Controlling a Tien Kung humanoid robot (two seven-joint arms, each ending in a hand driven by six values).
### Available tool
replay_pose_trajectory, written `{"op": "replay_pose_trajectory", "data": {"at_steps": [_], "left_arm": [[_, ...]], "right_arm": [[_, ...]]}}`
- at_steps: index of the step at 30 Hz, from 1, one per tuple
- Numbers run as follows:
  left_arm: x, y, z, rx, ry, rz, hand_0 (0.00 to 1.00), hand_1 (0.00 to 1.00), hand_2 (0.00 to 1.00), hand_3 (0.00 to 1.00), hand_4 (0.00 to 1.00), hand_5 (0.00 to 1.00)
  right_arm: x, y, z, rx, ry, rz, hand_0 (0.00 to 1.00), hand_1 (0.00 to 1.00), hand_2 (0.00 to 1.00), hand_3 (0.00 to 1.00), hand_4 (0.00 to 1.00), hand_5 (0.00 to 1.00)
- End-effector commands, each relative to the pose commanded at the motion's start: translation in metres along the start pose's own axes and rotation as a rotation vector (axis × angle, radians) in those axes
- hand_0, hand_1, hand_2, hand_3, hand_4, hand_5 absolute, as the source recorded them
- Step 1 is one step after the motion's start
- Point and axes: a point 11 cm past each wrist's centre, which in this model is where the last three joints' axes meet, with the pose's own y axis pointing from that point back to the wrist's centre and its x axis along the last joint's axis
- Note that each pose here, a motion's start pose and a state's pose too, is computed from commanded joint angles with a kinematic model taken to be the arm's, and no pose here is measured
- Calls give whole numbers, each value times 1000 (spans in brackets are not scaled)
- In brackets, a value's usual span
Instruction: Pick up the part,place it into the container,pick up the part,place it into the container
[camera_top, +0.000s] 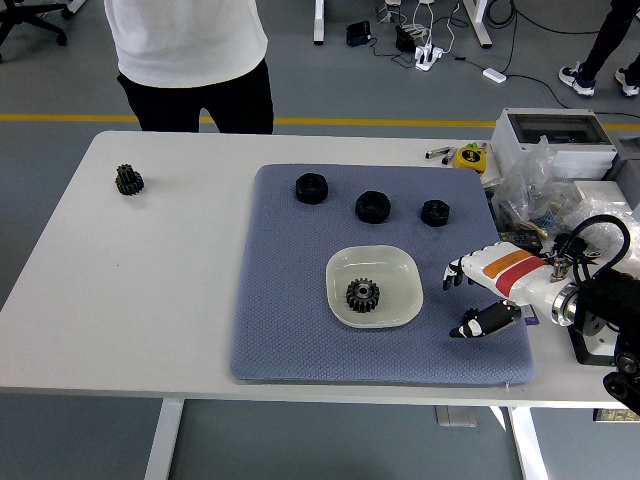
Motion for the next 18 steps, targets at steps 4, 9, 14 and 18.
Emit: {"op": "replay_pose_trajectory", "data": {"at_steps": [4,9,14,18], "left_arm": [[-1,0,0,1,-1,-2,635,620,608,554,592,505],[-3,0,0,1,-6,-7,636,620,609,554,593,506],[-4,1,1,-2,-8,-12,636,620,609,554,593,506],[-6,1,0,-2,-7,-15,635,619,608,554,593,506]], "right_arm": [[-12,1,8,-25,-17,-14,286,456,535,562,998,352],[-22,0,16,-50,-45,-19,269,447,528,550,998,338],[-28,-2,26,-83,-57,-11,269,447,528,550,998,338],[-27,-1,30,-93,-66,0,214,436,516,522,979,332]]}}
